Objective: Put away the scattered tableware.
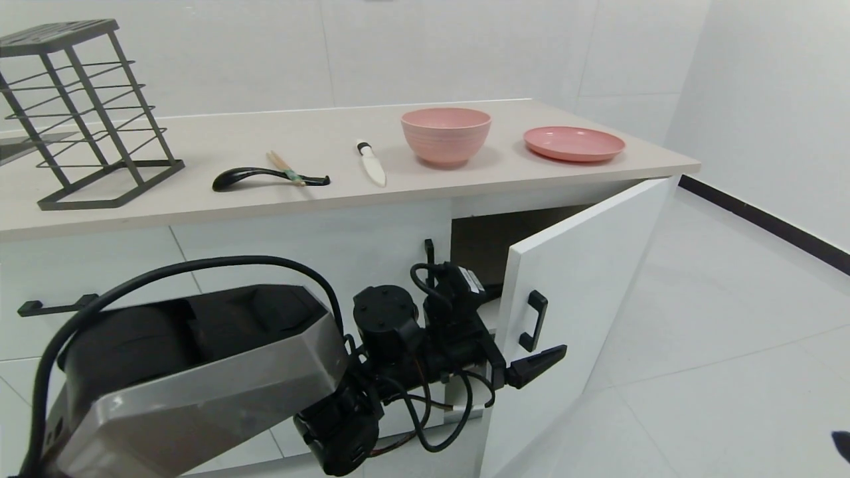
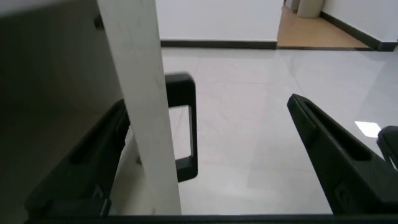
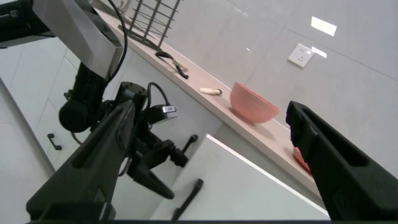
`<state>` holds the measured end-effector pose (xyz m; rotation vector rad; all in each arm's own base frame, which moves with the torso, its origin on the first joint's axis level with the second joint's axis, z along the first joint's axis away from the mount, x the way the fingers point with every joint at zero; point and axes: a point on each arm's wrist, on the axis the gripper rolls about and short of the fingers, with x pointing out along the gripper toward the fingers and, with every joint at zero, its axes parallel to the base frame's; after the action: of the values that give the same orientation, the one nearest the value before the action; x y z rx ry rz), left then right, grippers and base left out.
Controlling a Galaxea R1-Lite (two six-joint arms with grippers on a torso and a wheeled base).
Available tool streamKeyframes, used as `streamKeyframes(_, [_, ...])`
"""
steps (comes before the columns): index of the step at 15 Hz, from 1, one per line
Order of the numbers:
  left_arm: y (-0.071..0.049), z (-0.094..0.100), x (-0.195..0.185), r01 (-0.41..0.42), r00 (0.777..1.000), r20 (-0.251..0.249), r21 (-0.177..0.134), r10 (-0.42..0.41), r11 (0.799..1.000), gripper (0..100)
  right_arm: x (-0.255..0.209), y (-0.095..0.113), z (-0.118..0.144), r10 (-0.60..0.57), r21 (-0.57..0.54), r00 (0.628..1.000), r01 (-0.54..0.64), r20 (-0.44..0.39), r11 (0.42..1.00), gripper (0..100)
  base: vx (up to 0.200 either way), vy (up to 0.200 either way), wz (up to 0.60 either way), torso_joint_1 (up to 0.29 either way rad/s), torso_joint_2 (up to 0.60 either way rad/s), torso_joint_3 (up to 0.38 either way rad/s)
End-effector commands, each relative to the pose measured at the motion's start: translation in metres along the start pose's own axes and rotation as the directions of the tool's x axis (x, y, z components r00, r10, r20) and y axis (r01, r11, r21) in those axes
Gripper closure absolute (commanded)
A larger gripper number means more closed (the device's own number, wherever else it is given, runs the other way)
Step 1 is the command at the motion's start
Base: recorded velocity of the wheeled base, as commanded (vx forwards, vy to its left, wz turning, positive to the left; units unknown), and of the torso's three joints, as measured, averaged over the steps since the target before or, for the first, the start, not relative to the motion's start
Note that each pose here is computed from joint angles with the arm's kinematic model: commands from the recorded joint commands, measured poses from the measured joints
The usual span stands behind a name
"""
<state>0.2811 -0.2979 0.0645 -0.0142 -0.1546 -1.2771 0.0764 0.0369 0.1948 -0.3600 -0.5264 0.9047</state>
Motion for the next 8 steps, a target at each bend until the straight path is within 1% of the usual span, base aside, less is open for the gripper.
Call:
streamKeyframes(1, [0.005,0.001,-0.001,-0.013,1.000,0.005,0.006,0.013,1.000,0,0.000,0.000,-0.001,0.001,0.003,1.000,-0.001,-0.004,1.000,0,0.000,0.000,0.00,0.000,0.00,0.000])
streamKeyframes(2, [0.001,-0.004,-0.004,-0.008,1.000,-0.017,-0.002,0.008,1.000,0,0.000,0.001,-0.001,0.001,0.004,1.000,-0.001,-0.005,1.000,0,0.000,0.000,0.00,0.000,0.00,0.000])
streamKeyframes(3, [0.002,-0.004,-0.003,-0.007,1.000,-0.013,0.000,0.007,1.000,0,-0.001,0.002,-0.002,0.002,0.007,1.000,-0.002,-0.009,1.000,0,0.000,0.000,0.00,0.000,0.00,0.000])
streamKeyframes(5, [0.004,0.002,0.006,0.008,1.000,0.025,0.020,-0.008,1.000,0,-0.002,0.002,-0.003,0.003,0.009,1.000,-0.003,-0.011,1.000,0,0.000,0.000,0.00,0.000,0.00,0.000])
streamKeyframes(6, [0.002,0.003,0.009,0.021,0.999,0.035,0.025,-0.022,0.999,0,-0.002,0.002,-0.003,0.003,0.009,1.000,-0.003,-0.011,1.000,0,0.000,0.000,0.00,0.000,0.00,0.000])
streamKeyframes(8, [0.000,0.004,0.011,0.032,0.999,0.038,0.025,-0.033,0.999,0,-0.002,0.002,-0.003,0.003,0.009,1.000,-0.003,-0.011,1.000,0,0.000,0.000,0.00,0.000,0.00,0.000])
